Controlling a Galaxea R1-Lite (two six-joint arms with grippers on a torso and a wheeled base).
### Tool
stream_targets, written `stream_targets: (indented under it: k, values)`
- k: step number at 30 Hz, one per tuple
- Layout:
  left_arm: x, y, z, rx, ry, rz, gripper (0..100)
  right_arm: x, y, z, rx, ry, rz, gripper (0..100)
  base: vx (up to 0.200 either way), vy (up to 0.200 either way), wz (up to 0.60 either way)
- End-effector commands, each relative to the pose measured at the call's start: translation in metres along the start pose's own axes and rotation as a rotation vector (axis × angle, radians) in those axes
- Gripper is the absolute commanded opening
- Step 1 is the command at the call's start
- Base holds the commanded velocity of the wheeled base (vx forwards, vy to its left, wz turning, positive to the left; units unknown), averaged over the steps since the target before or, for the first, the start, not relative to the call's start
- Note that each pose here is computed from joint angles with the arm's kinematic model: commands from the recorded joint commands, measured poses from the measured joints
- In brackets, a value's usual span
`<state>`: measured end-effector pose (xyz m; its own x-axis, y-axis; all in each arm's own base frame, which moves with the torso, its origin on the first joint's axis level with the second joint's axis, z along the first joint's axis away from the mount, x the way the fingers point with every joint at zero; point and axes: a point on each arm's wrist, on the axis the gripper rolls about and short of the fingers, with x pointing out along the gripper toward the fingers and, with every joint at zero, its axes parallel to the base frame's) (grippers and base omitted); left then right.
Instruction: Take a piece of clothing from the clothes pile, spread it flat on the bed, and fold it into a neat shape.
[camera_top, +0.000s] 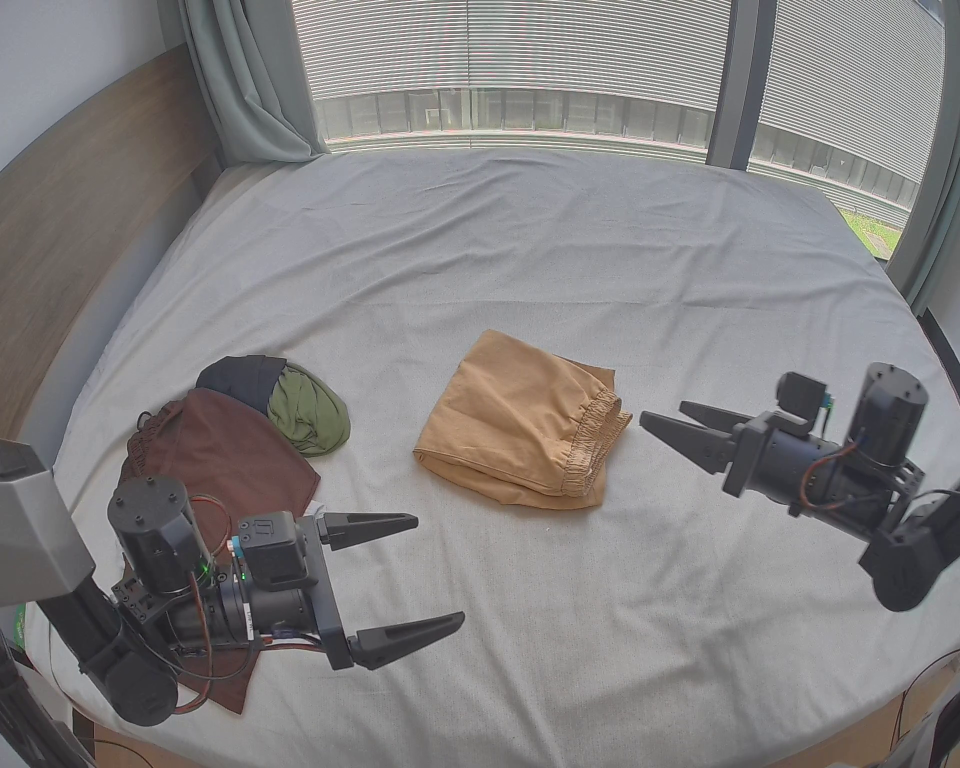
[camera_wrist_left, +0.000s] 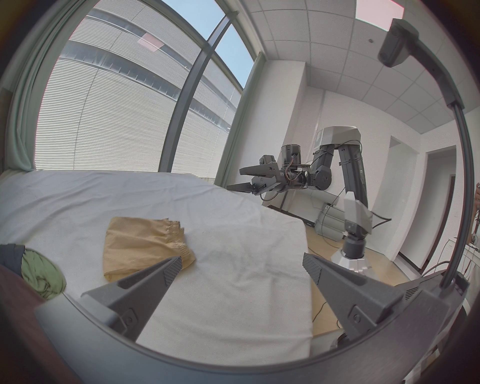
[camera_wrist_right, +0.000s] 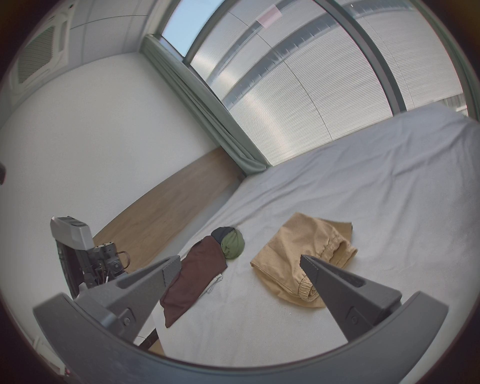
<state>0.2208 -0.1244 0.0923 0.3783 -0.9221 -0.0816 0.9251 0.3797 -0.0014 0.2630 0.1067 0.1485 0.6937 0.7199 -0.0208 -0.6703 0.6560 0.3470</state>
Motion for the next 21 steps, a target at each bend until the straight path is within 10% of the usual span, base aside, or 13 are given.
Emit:
stream_targets:
  k: [1, 10, 21]
  values:
    - [-0.015, -0.042, 0.028, 0.051, -0.076, -0.073, 100, -0.074, 0.040, 0.022, -0.155, -0.135, -0.007, 100, 0.000, 0.000, 0.00]
    - [-0.038, -0.076, 0.055, 0.030, -0.194, 0.012, 100, -0.130, 0.048, 0.027, -0.316, -0.250, -0.146, 100, 0.000, 0.000, 0.00]
    - [-0.089, -0.084, 0.066, -0.050, -0.326, 0.285, 100, -0.241, 0.104, -0.037, -0.391, -0.363, -0.270, 100, 0.000, 0.000, 0.00]
